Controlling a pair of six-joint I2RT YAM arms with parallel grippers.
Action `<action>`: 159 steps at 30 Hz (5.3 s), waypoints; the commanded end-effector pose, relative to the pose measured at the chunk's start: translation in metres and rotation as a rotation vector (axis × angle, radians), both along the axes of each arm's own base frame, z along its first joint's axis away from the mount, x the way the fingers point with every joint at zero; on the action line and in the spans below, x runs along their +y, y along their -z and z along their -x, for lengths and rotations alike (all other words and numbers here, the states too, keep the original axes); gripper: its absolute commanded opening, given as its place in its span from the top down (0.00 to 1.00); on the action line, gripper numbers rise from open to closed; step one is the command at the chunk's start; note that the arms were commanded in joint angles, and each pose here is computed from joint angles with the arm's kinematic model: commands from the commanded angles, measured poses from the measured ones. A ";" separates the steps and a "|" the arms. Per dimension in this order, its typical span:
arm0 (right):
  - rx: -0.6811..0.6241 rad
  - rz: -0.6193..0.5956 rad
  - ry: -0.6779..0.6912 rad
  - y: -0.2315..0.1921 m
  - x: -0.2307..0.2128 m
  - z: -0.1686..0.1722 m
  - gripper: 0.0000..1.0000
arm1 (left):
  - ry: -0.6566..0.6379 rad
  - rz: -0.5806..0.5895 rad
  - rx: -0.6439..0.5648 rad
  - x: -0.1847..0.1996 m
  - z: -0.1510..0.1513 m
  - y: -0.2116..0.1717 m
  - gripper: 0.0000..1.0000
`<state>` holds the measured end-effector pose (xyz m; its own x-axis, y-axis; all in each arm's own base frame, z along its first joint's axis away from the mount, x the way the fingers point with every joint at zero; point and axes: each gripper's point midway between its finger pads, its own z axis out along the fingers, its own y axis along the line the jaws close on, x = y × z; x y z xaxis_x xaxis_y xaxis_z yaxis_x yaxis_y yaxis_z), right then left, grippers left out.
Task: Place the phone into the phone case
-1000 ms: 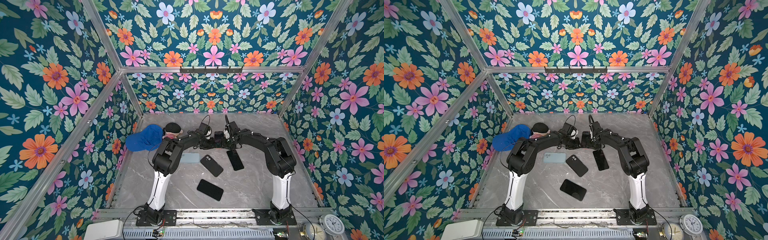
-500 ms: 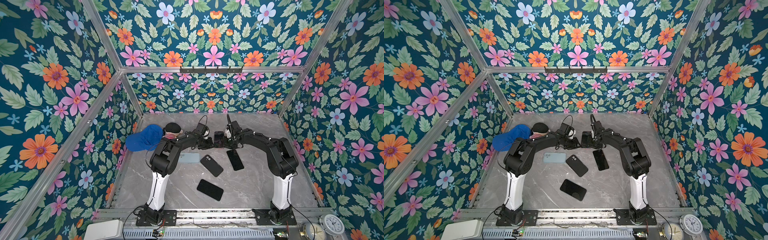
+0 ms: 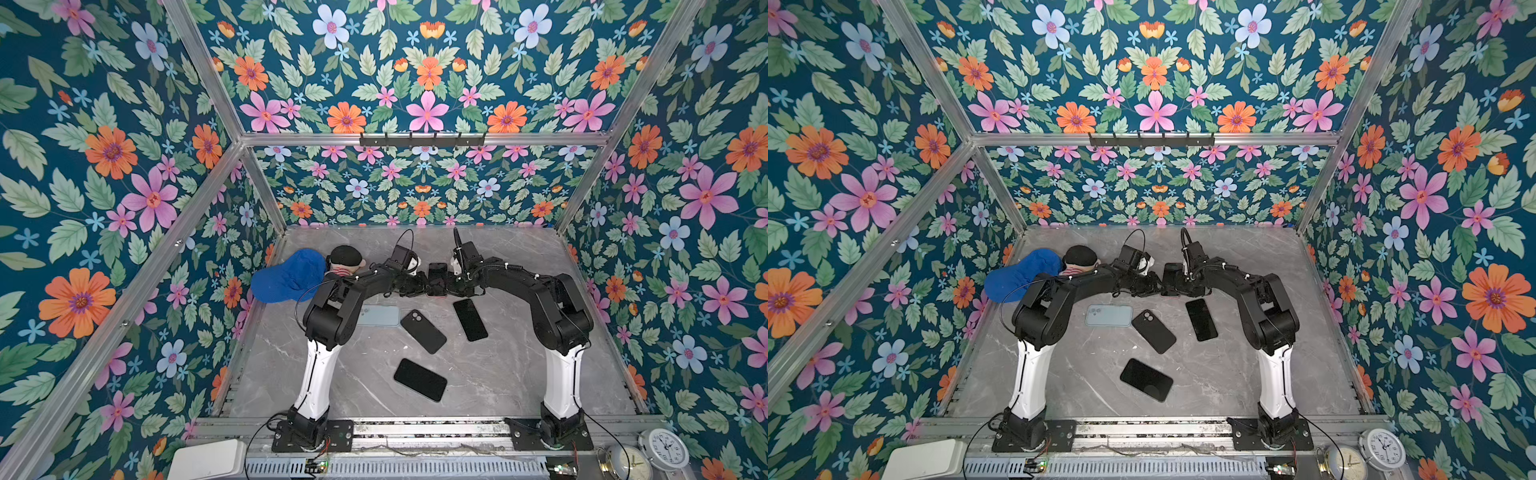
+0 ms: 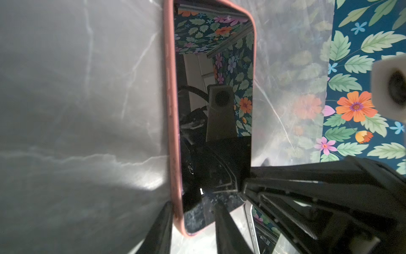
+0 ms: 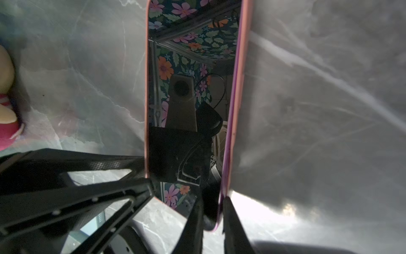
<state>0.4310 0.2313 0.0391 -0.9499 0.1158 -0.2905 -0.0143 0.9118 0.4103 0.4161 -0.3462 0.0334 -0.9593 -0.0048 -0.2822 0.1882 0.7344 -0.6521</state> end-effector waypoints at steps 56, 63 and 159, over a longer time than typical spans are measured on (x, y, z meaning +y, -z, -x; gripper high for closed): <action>0.037 -0.052 -0.015 0.006 -0.005 0.005 0.74 | 0.018 0.012 0.079 -0.001 0.024 0.009 0.70; 0.035 -0.063 -0.019 0.006 -0.003 0.006 0.80 | 0.019 0.016 0.075 -0.003 0.023 0.007 0.71; -0.052 -0.184 0.032 0.002 -0.003 -0.074 0.84 | 0.079 -0.148 -0.098 -0.027 -0.056 0.006 0.86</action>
<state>0.5072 0.2147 0.0338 -0.9230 0.2234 -0.3133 0.0255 0.8479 0.5295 0.4922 -0.3695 0.0348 -0.9079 0.0619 -0.4146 0.2902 0.8065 -0.5151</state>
